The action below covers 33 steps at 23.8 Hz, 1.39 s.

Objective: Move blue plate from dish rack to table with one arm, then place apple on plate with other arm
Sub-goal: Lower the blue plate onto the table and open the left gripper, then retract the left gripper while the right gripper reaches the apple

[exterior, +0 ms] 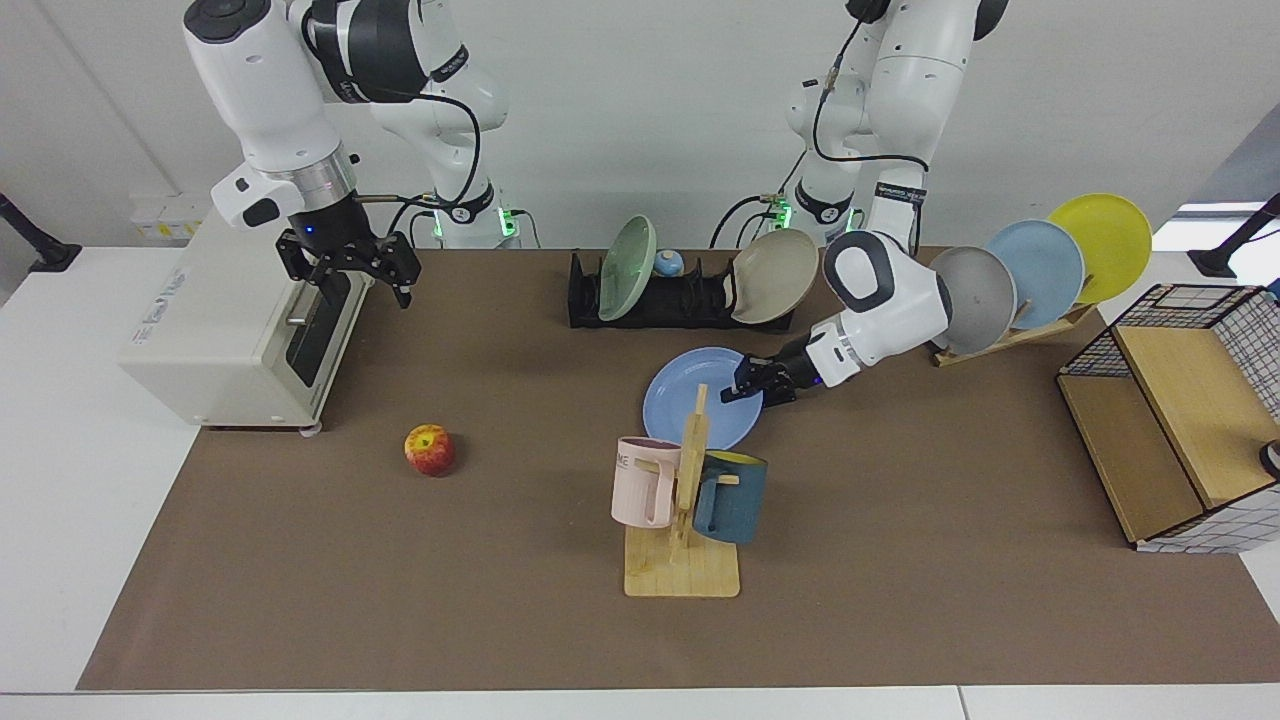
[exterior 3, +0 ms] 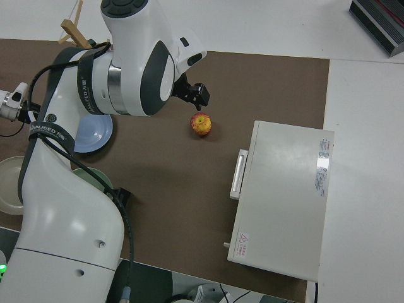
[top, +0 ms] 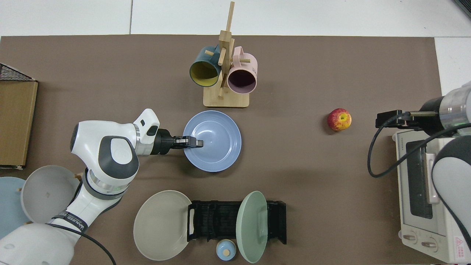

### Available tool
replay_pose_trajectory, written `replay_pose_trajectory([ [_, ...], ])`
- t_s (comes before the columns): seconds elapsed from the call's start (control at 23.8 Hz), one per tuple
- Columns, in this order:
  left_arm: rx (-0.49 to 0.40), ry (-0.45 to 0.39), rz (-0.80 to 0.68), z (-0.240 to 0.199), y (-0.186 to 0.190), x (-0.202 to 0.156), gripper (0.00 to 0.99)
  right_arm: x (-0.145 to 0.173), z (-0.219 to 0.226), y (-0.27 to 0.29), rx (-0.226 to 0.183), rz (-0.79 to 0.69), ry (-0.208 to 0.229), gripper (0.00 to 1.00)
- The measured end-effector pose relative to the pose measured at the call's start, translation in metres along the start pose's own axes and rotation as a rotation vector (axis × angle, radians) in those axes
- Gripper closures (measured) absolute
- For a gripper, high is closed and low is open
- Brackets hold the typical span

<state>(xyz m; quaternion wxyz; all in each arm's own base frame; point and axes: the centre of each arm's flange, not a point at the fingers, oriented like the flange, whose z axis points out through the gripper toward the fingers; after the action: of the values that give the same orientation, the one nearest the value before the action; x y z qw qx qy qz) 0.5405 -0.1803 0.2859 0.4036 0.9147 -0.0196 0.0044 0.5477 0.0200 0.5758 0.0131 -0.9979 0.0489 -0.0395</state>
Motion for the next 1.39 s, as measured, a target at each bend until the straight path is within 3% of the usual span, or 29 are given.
replay_pose_trajectory([
  [0.08, 0.000, -0.004, 0.003, 0.002, 0.002, -0.001, 0.841, 0.000, 0.000, 0.000, 0.000, 0.000, 0.000, 0.00],
  [0.34, 0.021, -0.016, 0.029, 0.005, 0.005, -0.002, 0.480, 0.000, 0.000, 0.000, 0.000, 0.000, 0.000, 0.00],
  [0.46, 0.074, -0.041, 0.049, 0.004, 0.004, -0.002, 0.458, 0.000, 0.000, 0.000, 0.000, 0.000, 0.000, 0.00],
  [0.5, 0.099, -0.051, 0.050, 0.002, 0.005, -0.001, 0.401, 0.000, 0.000, 0.000, 0.000, 0.000, 0.000, 0.00],
  [0.72, 0.198, -0.063, 0.071, -0.014, 0.021, 0.001, 0.383, 0.000, 0.000, 0.000, 0.000, 0.000, 0.000, 0.00],
  [0.8, 0.237, -0.068, 0.075, -0.025, 0.033, 0.001, 0.300, 0.000, 0.000, 0.000, 0.000, 0.000, 0.000, 0.00],
  [1.01, 0.370, -0.122, 0.095, -0.063, 0.064, -0.003, 0.269, 0.000, 0.000, 0.000, 0.000, 0.000, 0.000, 0.00],
  [1.18, 0.548, -0.129, 0.146, -0.104, 0.091, 0.004, 0.031, 0.000, 0.000, 0.000, 0.000, 0.000, 0.000, 0.00],
  [1.39, 0.696, -0.177, 0.183, -0.159, 0.139, 0.001, 0.004, 0.000, 0.000, 0.000, 0.000, 0.000, 0.000, 0.00],
])
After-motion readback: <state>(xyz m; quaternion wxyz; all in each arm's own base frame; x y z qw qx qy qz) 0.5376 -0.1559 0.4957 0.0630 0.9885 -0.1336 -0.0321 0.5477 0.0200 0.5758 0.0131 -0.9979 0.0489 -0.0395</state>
